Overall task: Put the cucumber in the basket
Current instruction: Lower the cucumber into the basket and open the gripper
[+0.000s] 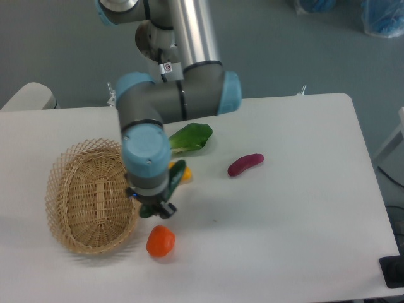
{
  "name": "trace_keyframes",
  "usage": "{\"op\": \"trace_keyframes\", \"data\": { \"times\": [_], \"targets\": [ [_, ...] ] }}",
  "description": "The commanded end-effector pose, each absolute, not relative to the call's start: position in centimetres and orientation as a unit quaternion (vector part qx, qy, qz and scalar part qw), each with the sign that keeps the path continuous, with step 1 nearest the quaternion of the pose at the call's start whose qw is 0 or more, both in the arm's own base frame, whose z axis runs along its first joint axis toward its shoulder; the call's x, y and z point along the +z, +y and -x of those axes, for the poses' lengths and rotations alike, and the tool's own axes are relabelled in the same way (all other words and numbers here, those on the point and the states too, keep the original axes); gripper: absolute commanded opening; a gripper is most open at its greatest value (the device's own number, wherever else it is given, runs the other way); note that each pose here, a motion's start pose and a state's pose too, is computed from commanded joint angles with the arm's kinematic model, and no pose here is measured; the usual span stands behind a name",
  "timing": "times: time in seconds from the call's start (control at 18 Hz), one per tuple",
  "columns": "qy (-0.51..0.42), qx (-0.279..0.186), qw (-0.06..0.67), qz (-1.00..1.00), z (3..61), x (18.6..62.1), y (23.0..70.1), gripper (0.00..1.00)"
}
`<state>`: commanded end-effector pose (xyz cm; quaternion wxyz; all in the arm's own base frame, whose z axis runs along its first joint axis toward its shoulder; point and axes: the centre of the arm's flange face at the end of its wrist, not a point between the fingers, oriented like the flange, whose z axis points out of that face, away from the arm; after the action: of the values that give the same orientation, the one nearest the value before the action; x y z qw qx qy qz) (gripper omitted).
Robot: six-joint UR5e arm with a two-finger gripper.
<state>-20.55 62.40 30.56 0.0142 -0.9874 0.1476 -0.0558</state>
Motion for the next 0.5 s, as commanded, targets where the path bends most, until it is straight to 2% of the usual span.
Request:
{"op": "trace_keyframes", "data": {
  "times": [0.22,0.5],
  "targets": [
    [0.131,-0.062,0.003,0.989,16.8,29.3,63.8,0.05],
    [0.064,-0.064,-0.008,0.996,14.0,26.4,65.3,0.08]
  ]
}}
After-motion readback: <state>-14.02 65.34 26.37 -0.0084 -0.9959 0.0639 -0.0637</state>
